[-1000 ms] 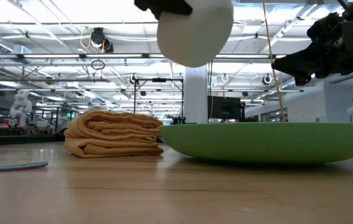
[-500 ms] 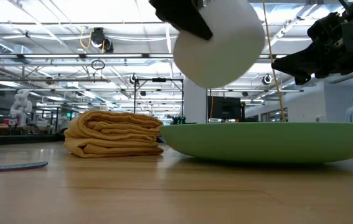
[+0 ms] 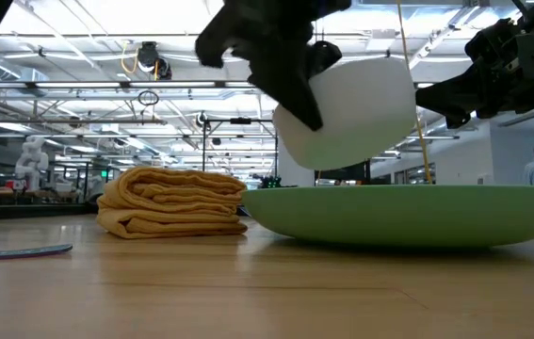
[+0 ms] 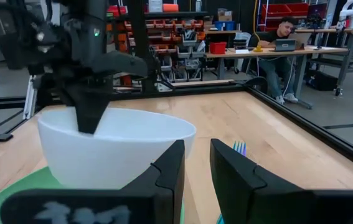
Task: Set table place
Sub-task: Put the white bowl on the light green plate
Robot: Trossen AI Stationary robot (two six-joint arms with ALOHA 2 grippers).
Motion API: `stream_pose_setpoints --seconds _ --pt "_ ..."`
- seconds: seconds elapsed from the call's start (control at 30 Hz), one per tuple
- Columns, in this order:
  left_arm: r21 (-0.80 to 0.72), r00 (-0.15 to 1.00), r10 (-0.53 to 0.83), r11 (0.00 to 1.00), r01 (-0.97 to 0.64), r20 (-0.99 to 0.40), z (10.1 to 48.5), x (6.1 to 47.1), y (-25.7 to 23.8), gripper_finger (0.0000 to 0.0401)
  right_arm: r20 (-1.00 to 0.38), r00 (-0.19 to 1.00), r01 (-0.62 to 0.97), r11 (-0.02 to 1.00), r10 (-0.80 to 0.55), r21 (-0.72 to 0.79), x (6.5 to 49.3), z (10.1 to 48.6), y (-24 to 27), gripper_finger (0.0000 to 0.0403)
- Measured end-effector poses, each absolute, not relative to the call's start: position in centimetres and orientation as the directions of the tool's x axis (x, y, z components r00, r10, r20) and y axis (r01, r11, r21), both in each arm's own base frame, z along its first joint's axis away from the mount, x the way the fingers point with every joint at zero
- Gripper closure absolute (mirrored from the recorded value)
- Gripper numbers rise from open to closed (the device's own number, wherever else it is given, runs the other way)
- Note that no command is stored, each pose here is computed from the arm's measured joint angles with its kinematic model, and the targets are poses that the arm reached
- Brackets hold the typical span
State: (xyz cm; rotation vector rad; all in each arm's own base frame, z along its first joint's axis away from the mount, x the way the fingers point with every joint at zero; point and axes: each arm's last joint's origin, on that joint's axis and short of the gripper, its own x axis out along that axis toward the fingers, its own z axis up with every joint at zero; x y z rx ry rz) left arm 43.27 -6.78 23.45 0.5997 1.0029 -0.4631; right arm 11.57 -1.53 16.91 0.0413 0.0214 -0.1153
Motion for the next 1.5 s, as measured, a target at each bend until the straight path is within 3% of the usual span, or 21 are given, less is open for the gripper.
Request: stream_pose_setpoints --seconds 0.4,1.23,1.5 --pt "0.300 0.463 -0.134 0.601 0.741 -0.876 23.5 42.9 -9.1 0.0401 -0.023 0.993 0.115 0.993 -0.115 0.040 11.6 16.9 -1.5 0.0335" --pt "0.337 0.487 -0.180 0.521 0.785 -0.855 22.5 43.9 -8.7 0.0401 -0.023 0.993 0.116 0.992 -0.115 0.040 11.6 16.9 -1.5 0.0335" --pt "0.335 0.441 -0.185 0.421 0.843 -0.878 21.5 43.9 -8.9 0.0401 -0.023 0.993 0.116 0.992 -0.115 0.040 11.6 16.9 -1.5 0.0335"
